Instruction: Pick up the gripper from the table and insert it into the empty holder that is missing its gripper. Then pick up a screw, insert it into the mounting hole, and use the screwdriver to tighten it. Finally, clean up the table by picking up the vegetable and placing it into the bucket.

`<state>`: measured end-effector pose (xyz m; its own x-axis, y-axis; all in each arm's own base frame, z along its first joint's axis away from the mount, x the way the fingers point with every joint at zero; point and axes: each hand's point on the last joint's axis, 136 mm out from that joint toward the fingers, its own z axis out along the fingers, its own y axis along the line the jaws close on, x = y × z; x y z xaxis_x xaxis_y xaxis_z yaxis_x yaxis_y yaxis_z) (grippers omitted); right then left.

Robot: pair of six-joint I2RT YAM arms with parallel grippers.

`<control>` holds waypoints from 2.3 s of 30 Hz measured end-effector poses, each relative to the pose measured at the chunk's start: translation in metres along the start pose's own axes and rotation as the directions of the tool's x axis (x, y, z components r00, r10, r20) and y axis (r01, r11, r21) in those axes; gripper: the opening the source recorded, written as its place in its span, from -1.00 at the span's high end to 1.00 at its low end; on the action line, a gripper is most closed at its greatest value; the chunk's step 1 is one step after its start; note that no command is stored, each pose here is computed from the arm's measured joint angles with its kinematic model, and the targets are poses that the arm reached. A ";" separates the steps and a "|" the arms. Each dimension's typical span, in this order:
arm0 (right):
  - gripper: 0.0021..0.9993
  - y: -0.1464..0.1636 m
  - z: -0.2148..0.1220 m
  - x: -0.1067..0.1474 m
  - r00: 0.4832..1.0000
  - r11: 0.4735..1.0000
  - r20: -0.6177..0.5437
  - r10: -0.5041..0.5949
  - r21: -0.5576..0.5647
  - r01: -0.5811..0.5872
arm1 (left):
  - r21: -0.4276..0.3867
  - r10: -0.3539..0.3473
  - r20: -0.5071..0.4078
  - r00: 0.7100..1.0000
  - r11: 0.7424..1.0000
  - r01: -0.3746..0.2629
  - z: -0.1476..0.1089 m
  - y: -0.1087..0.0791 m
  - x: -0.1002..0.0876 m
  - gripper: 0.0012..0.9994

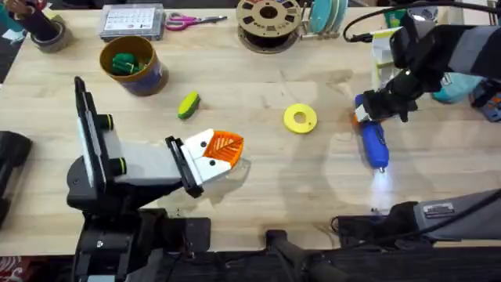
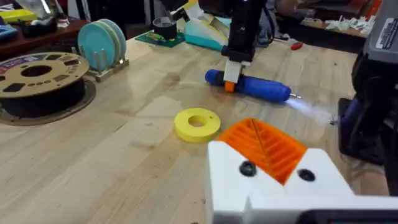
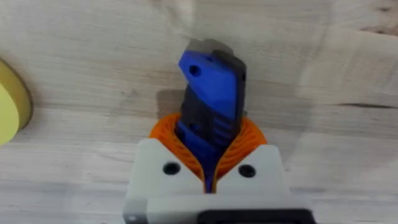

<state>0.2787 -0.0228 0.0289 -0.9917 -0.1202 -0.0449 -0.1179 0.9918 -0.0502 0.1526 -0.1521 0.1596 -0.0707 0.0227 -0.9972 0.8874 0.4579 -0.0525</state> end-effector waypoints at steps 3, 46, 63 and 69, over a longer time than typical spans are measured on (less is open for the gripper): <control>0.95 0.000 0.000 0.000 1.000 1.000 0.000 0.000 0.000 0.000 | 0.000 0.000 0.000 1.000 1.000 0.000 0.000 0.000 0.000 0.98; 0.95 0.162 -0.452 -0.141 0.038 0.935 0.999 0.007 -0.020 0.354 | 0.000 0.000 0.000 1.000 1.000 0.000 0.000 0.000 0.000 0.98; 0.95 0.257 -0.500 -0.081 -0.061 0.583 0.984 0.169 -0.050 0.811 | 0.000 0.000 0.000 1.000 1.000 0.000 0.000 0.000 0.000 0.98; 0.95 0.288 -0.502 -0.054 -0.067 0.342 0.979 0.195 -0.003 0.940 | 0.000 0.000 0.000 1.000 1.000 0.000 0.000 0.000 0.000 0.98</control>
<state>0.2726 0.2913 0.5177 0.0933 0.1578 -0.9831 -0.9724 0.2264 -0.0559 0.1526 -0.1521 0.1596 -0.0708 0.0228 -0.9972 0.8874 0.4579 -0.0525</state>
